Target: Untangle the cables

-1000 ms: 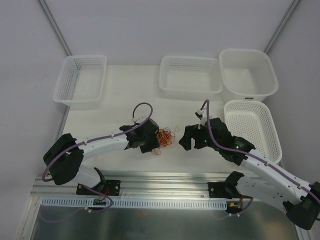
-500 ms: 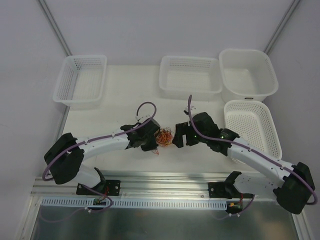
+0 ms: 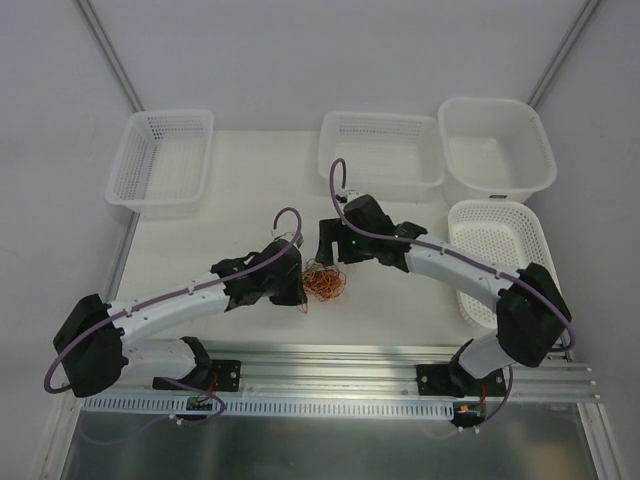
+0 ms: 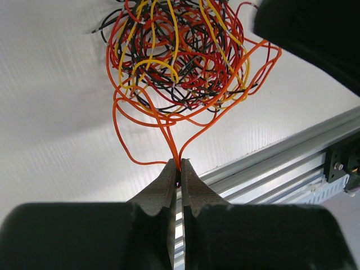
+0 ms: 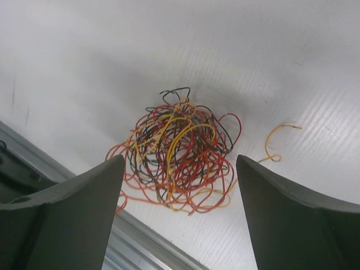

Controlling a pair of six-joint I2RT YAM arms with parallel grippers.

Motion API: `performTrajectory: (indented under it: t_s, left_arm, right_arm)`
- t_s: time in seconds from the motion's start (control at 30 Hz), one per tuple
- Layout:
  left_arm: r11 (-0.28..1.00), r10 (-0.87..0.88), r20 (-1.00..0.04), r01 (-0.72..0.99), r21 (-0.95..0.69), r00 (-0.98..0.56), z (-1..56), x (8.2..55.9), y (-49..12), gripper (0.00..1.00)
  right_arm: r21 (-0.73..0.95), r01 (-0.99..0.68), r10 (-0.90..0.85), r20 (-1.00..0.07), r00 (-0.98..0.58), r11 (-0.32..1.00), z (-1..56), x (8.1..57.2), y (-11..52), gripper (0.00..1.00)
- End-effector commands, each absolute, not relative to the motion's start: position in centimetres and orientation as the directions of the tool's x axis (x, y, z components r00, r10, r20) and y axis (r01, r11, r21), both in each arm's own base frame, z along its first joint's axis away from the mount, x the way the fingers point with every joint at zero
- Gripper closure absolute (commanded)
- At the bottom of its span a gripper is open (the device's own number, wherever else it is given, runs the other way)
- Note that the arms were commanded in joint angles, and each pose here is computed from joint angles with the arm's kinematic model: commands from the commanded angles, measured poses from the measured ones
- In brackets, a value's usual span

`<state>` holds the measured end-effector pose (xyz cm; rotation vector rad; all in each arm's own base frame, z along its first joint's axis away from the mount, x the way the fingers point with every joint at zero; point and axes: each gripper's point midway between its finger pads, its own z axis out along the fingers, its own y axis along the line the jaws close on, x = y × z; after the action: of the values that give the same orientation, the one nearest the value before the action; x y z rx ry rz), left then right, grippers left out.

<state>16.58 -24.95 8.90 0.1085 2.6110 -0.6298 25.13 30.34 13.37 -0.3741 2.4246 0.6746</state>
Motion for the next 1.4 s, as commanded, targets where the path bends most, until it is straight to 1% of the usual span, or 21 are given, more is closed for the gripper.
performTrajectory:
  t_s: [0.0, 0.17, 0.2, 0.3, 0.33, 0.4, 0.43, 0.5, 0.53, 0.57, 0.63, 0.67, 0.73, 0.77, 0.83, 0.87, 0.93, 0.97, 1.17, 1.27, 1.37]
  left_arm:
    - [0.87, 0.049, -0.458, 0.263, -0.416, -0.888, 9.1, 15.6, -25.0, 1.0]
    - [0.874, 0.044, -0.483, 0.268, -0.405, -0.874, 9.4, 16.0, -24.7, 1.0]
    - [0.874, 0.04, -0.481, 0.265, -0.408, -0.876, 9.4, 15.9, -24.7, 1.0]
    - [0.874, 0.014, -0.486, 0.247, -0.418, -0.874, 9.8, 16.1, -24.7, 1.0]
    - [0.875, 0.011, -0.494, 0.247, -0.417, -0.87, 10.0, 16.2, -24.6, 1.0]
    - [0.876, 0.006, -0.506, 0.249, -0.414, -0.862, 10.5, 16.4, -24.5, 1.0]
    - [0.88, -0.003, -0.527, 0.247, -0.405, -0.85, 10.9, 16.7, -24.1, 1.0]
    - [0.89, -0.006, -0.55, 0.246, -0.383, -0.835, 11.8, 17.0, -23.4, 1.0]
    - [0.894, -0.015, -0.572, 0.246, -0.375, -0.82, 12.6, 17.3, -22.9, 1.0]
    - [0.911, -0.024, -0.595, 0.227, -0.343, -0.803, 13.4, 17.8, -21.9, 1.0]
    - [0.923, -0.049, -0.634, 0.208, -0.324, -0.772, 15.1, 18.7, -20.5, 1.0]
    - [0.927, -0.072, -0.653, 0.191, -0.323, -0.754, 16.4, 19.4, -19.8, 1.0]
    - [0.937, -0.08, -0.671, 0.173, -0.302, -0.737, 17.8, 19.6, -18.0, 1.0]
    - [0.941, -0.128, -0.686, 0.13, -0.311, -0.716, 19.1, 20.6, -16.8, 1.0]
    - [0.946, -0.15, -0.702, 0.106, -0.307, -0.696, 20.4, 21.1, -15.0, 1.0]
    - [0.946, -0.191, -0.715, 0.068, -0.317, -0.672, 21.7, 22.0, -13.8, 1.0]
    - [0.955, -0.198, -0.726, 0.039, -0.296, -0.659, 22.6, 22.4, -12.2, 1.0]
    - [0.955, -0.21, -0.743, 0.029, -0.295, -0.635, 24.2, 22.7, -11.7, 1.0]
    - [0.979, -0.204, -0.821, -0.095, -0.181, -0.533, 30.0, 24.3, -6.9, 1.0]
    - [0.979, -0.187, -0.845, -0.168, -0.117, -0.501, 31.7, 24.8, -4.8, 1.0]
    - [0.975, -0.182, -0.848, -0.207, -0.087, -0.498, 32.0, 25.2, -3.7, 1.0]
  right_arm:
    - [0.434, -0.354, -0.066, -0.552, -0.831, 0.829, 12.2, 25.8, 32.3, 0.16]
    - [0.471, -0.317, -0.1, -0.429, -0.898, 0.823, 7.8, 24.4, 33.7, 0.18]
    - [0.47, -0.315, -0.106, -0.419, -0.902, 0.824, 6.9, 24.4, 33.8, 0.2]
    - [0.454, -0.327, -0.143, -0.393, -0.908, 0.828, 5.4, 23.6, 33.2, 0.3]
    - [0.442, -0.333, -0.154, -0.392, -0.907, 0.833, 5.2, 23.5, 32.9, 0.41]
    - [0.399, -0.335, -0.166, -0.4, -0.901, 0.854, 4.7, 23.6, 31.6, 0.59]
    - [0.39, -0.342, -0.167, -0.418, -0.893, 0.855, 5.1, 23.8, 31.1, 0.75]
    - [0.374, -0.306, -0.14, -0.409, -0.902, 0.875, 4.7, 24.3, 29.3, 0.87]
    - [0.363, -0.297, -0.134, -0.412, -0.901, 0.883, 4.8, 24.5, 28.5, 0.95]
    - [0.339, -0.272, -0.109, -0.429, -0.897, 0.901, 5.0, 25.1, 26.8, 0.98]
    - [0.303, -0.239, -0.084, -0.447, -0.891, 0.923, 5.2, 25.7, 24.6, 0.99]
    - [0.286, -0.204, -0.044, -0.48, -0.876, 0.936, 6.2, 26.7, 23.0, 0.99]
    - [0.268, -0.164, -0.019, -0.473, -0.881, 0.949, 6.4, 26.6, 20.9, 0.99]
    - [0.233, -0.119, 0.014, -0.498, -0.867, 0.965, 6.8, 27.6, 19.0, 0.99]
    - [0.209, -0.092, 0.03, -0.518, -0.855, 0.974, 8.0, 27.7, 17.1, 0.99]
    - [0.186, -0.06, 0.046, -0.517, -0.855, 0.981, 8.2, 27.8, 15.7, 0.99]
    - [0.178, -0.054, 0.054, -0.553, -0.832, 0.983, 9.9, 28.2, 14.6, 0.99]
    - [0.159, -0.025, 0.069, -0.555, -0.829, 0.987, 10.1, 28.2, 13.5, 0.99]
    - [0.15, 0.04, 0.122, -0.589, -0.799, 0.988, 12.6, 28.2, 10.7, 0.99]
    - [0.176, 0.035, 0.137, -0.611, -0.78, 0.984, 14.5, 27.8, 10.3, 0.99]
    - [0.205, 0.009, 0.141, -0.636, -0.758, 0.979, 16.5, 27.5, 10.5, 0.99]
